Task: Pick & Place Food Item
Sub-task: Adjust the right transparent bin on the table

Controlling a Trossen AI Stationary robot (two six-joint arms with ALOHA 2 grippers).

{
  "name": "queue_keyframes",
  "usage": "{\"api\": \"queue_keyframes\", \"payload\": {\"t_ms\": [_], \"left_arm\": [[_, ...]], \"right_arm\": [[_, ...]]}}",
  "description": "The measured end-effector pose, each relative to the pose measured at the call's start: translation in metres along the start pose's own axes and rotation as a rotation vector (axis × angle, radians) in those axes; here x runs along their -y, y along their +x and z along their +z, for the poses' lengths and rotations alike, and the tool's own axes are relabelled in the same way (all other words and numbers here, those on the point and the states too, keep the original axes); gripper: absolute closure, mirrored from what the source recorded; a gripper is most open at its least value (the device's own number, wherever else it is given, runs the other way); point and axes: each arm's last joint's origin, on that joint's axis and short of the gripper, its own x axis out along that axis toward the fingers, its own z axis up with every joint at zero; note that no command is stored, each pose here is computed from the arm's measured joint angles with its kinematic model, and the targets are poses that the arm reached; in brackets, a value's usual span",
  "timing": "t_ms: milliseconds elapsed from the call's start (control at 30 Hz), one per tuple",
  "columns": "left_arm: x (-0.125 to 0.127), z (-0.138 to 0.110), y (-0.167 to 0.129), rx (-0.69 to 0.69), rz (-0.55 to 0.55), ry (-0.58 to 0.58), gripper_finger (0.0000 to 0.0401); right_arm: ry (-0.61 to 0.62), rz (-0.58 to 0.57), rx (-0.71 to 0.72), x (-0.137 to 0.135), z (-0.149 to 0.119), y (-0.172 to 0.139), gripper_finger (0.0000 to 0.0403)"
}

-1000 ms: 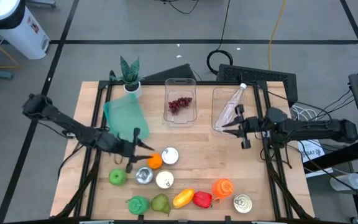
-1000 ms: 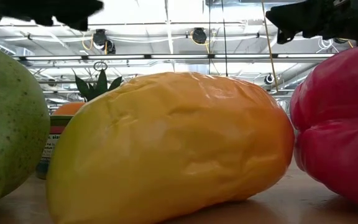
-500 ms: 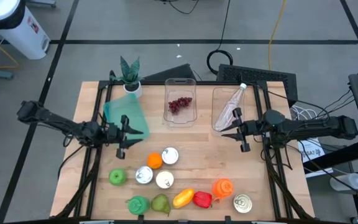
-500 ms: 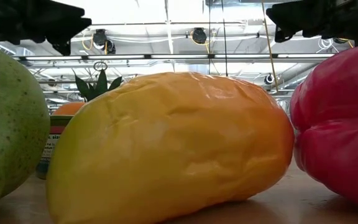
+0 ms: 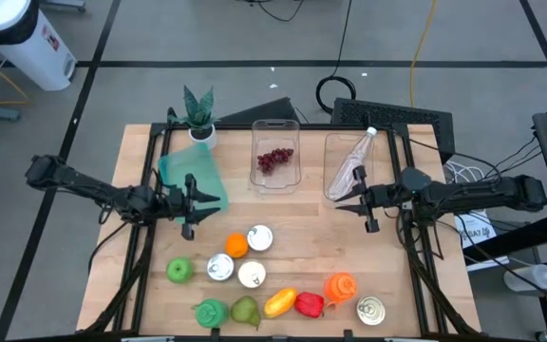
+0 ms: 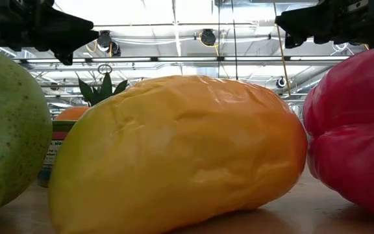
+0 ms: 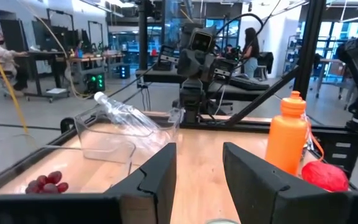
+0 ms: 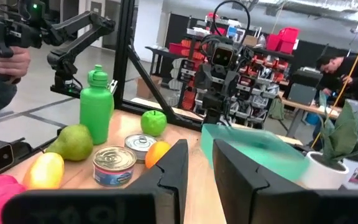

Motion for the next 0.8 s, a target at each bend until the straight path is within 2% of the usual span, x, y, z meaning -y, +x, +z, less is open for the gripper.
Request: {"api": "queue_keyframes", "payload": {"t_ms": [167,300,467,733,800], "left_arm": [[-0.0001,0.0000,-0.0001,0.000,0.015,0.046,0.0261],[-0.0005,-0.0001,-0.0001,-0.001,0.032,0.037,0.0261],[-0.0006,-0.0001,-0.0001,0.000,0.034,0.009,0.0261],[-0.0006,-0.0001,-0.0001,0.001,0.035,-0.015,0.0261],[-0.0007,-0.0001,-0.0001,0.000,0.036,-0.005,0.0261]], "right_arm": [[0.009,-0.003,-0.010,0.0003,-0.0016,0.0012,0.0339],[0.025,-0.050,-0.019,0.0016,-0.0019,0.0012,0.0339],[0.063,-0.049,-0.017,0.0016,-0.0019,0.0012,0.0339],[0.036,-0.048,-0.041,0.0019,-0.0057,0.0042,0.0339],[0.018,-0.083,-0.043,0.0035,-0.0071,0.0069,0.0339]]}}
